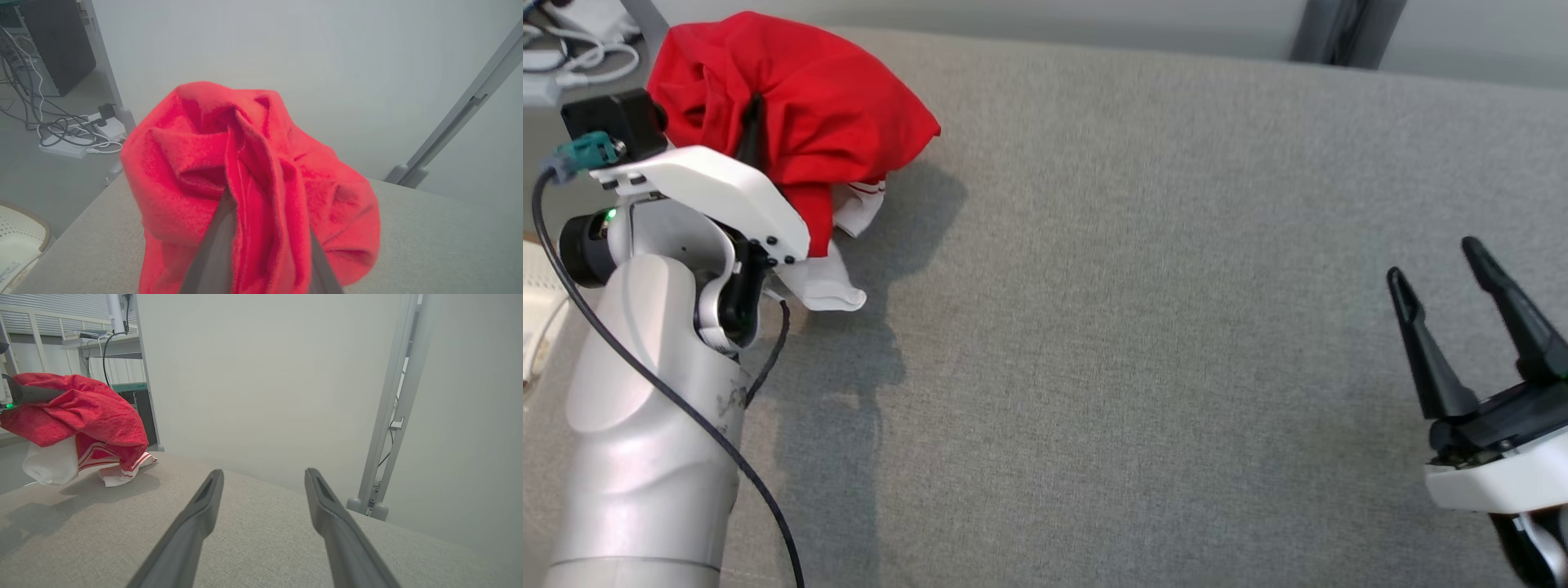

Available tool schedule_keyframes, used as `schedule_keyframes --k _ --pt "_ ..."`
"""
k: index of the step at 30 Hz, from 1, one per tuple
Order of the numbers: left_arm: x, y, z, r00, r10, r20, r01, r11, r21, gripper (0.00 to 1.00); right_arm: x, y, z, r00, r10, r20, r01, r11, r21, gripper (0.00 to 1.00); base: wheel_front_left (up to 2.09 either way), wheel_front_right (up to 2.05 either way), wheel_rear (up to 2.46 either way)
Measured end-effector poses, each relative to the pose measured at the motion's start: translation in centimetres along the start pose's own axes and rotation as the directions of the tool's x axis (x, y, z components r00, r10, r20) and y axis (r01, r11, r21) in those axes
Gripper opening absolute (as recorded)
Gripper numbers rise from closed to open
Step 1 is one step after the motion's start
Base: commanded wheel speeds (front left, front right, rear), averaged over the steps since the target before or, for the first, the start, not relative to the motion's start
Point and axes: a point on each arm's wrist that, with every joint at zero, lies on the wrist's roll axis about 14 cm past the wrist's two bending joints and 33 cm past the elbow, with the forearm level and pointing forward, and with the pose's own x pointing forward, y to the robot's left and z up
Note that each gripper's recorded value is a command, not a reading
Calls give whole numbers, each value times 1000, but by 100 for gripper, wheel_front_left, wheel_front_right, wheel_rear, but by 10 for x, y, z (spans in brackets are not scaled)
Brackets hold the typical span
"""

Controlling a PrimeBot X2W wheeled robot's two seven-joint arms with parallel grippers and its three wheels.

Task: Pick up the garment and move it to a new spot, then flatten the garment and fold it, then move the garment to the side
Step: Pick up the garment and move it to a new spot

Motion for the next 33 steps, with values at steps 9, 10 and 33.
schedule_keyframes --k 9,10,33 --pt "-49 -63 61 941 -217 260 228 974 -13 0 -17 19 40 997 -41 72 44 999 -30 100 0 0 0" --pt "-54 -71 65 930 -241 278 256 967 -16 0 -19 20 44 996 -49 79 52 998 -34 100 0 0 0" --pt "-137 -331 -24 610 -781 135 789 614 -13 0 -119 -73 89 899 -409 158 428 896 -116 100 0 0 0"
